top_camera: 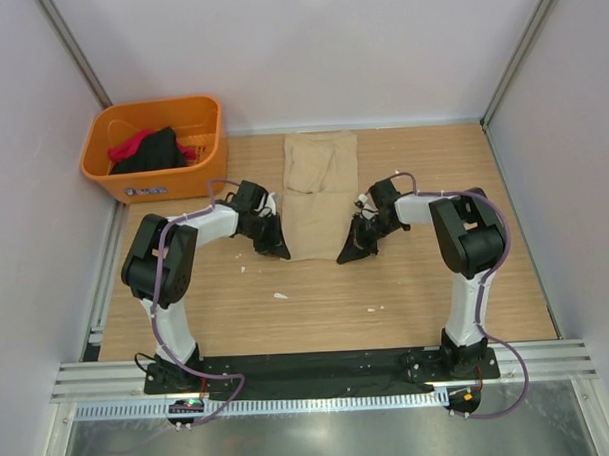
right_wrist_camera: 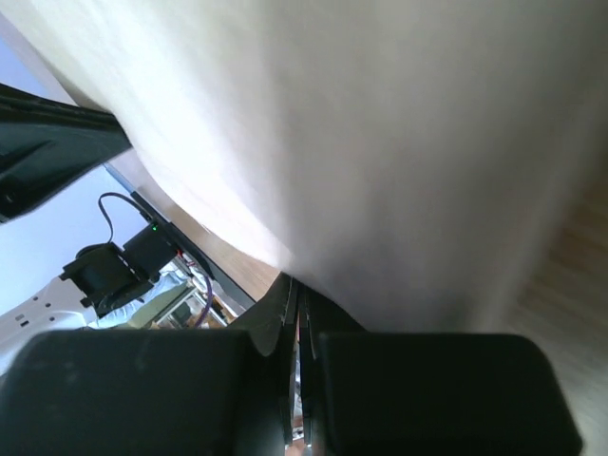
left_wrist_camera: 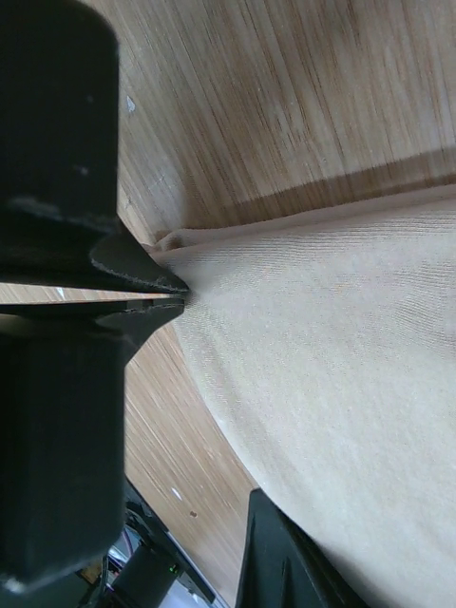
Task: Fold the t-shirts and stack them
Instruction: Fold the tshirt
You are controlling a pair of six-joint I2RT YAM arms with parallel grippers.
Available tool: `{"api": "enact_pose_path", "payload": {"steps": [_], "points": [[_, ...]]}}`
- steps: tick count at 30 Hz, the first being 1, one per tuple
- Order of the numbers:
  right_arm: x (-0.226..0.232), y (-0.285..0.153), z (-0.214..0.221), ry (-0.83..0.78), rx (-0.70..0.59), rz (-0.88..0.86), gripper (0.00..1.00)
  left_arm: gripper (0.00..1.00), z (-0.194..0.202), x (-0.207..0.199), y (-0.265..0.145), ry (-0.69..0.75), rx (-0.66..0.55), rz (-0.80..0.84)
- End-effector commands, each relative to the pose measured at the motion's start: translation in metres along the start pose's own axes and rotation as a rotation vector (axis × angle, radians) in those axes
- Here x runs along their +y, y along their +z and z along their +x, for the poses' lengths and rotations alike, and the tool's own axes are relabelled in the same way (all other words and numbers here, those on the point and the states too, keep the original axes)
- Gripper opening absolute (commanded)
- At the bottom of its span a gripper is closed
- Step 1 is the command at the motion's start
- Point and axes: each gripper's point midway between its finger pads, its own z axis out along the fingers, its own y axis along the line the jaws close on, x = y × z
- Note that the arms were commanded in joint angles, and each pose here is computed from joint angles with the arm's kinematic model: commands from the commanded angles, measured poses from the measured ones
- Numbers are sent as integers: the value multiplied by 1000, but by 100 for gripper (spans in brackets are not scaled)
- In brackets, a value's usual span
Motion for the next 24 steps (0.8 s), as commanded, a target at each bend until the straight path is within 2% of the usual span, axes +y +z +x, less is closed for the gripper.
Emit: {"api": "enact_pose_path", "payload": {"steps": [1, 7, 12, 16, 20, 21, 24], "points": [[-23, -22, 8, -15, -41, 72, 6, 6, 17, 30, 5, 12, 43, -90], [-44, -50, 21, 29, -77, 121, 7, 7, 23, 24, -6, 32, 45, -76], [-9, -66, 11, 18, -139, 40, 8, 15, 15, -14, -32, 35, -6, 41], [23, -68, -16, -15, -184, -12, 10, 16, -14, -41, -43, 21, -73, 103], [51, -64, -66, -32, -256, -72, 15, 16, -77, -70, -47, 45, -194, 173], [58, -64, -81, -44, -287, -92, 20, 16, -91, -74, -45, 43, -221, 193], [68, -56, -120, -35, -325, -109, 22, 14, -131, -75, -34, 14, -271, 226]]}}
